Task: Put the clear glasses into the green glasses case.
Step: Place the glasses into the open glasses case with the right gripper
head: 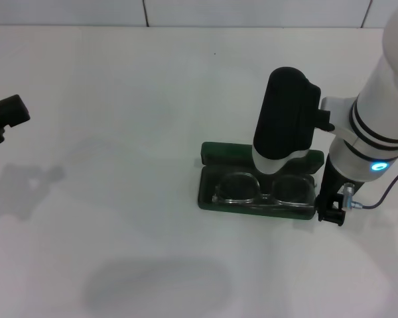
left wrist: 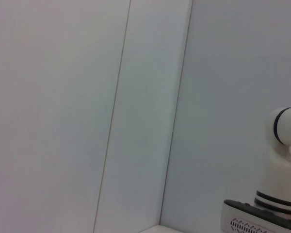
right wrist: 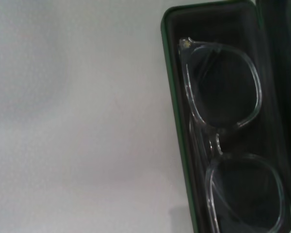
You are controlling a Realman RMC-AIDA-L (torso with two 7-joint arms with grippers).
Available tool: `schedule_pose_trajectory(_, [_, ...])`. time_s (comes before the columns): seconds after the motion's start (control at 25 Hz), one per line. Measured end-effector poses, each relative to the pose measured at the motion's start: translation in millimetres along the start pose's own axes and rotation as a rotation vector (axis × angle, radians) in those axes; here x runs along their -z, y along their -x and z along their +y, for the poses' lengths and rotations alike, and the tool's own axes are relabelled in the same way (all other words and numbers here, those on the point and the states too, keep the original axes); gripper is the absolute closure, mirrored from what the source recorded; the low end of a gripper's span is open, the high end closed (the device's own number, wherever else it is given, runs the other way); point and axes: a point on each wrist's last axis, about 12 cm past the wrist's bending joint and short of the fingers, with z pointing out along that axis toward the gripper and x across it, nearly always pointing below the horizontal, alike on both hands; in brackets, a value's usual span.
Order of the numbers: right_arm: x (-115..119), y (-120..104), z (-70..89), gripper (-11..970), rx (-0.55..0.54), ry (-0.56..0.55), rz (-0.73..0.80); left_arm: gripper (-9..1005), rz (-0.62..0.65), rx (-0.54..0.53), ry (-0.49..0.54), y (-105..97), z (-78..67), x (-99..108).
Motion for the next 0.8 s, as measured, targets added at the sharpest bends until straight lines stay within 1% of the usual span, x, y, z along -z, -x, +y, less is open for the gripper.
schedule_pose_trajectory(0.48, [-4.4, 1.2, -2.8, 953, 0.009, -0.006, -0.02, 952, 0.0, 0.004, 0.001, 0.0, 0.0, 0.2])
schedule_pose_trajectory(0.8, [-0.8, 3.0, -1.1, 953, 0.021, -0.012, -0.032, 952, 0.0, 0.004, 0.0, 0.2, 0.2, 0.0])
